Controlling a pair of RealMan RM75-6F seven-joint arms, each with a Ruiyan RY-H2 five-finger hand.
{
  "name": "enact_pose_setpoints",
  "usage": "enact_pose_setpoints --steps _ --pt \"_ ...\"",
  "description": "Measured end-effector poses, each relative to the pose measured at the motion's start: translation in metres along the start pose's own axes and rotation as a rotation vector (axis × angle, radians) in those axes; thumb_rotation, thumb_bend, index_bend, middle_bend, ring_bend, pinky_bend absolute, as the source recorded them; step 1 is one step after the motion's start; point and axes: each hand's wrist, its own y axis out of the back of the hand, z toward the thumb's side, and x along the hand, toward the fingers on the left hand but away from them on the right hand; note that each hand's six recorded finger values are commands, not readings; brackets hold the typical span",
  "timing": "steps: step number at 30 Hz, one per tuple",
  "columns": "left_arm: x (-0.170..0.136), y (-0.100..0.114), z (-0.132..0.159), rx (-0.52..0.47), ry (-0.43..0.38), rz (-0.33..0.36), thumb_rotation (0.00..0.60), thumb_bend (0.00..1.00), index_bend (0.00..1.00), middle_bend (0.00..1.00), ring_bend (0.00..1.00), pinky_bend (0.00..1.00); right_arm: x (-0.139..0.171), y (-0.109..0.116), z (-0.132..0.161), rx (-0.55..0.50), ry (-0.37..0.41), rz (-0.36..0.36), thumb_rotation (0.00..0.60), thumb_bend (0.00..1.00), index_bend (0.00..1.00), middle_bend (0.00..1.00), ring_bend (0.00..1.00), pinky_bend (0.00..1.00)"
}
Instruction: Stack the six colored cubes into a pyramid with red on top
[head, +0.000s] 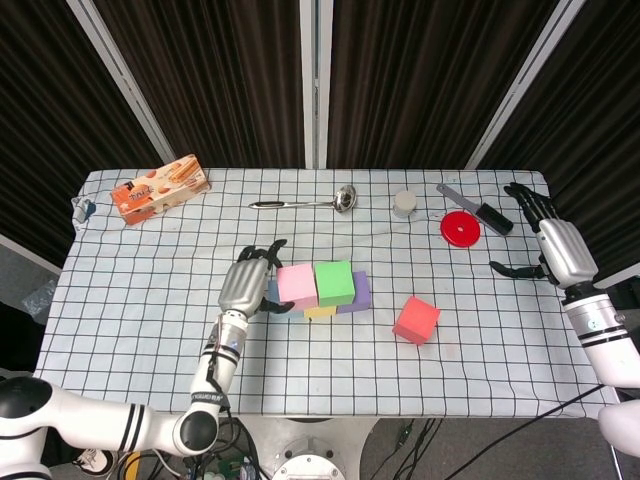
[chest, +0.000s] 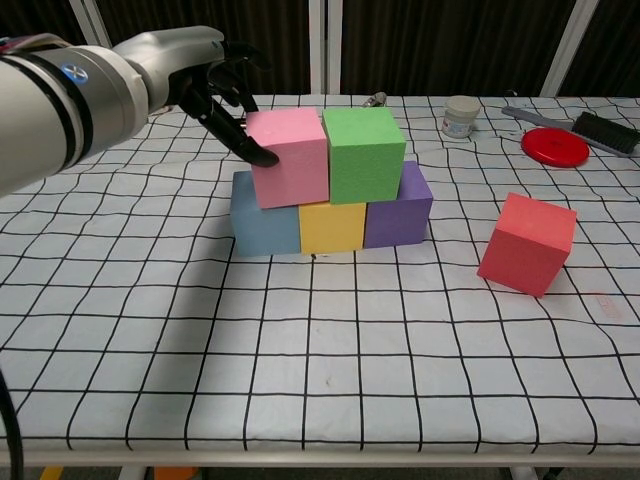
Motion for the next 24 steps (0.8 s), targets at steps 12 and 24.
enact_pose_setpoints --steps 12,24 --pt "0.0008 -0.0039 0.0007 0.006 -0.009 -0.005 0.6 0.21 0.1 0.55 0.18 0.08 0.0013 -0.0011 -0.0042 -0.013 -0.008 0.005 0.6 0.09 0.0 0.0 0.0 0.0" --pt "0.0019 -0.0076 -0.0008 0.013 -0.011 -0.013 0.6 0.21 0.1 0.54 0.18 0.08 0.002 -0.0026 -0.0082 -0.022 -0.015 0.006 0.6 0.09 0.0 0.0 0.0 0.0"
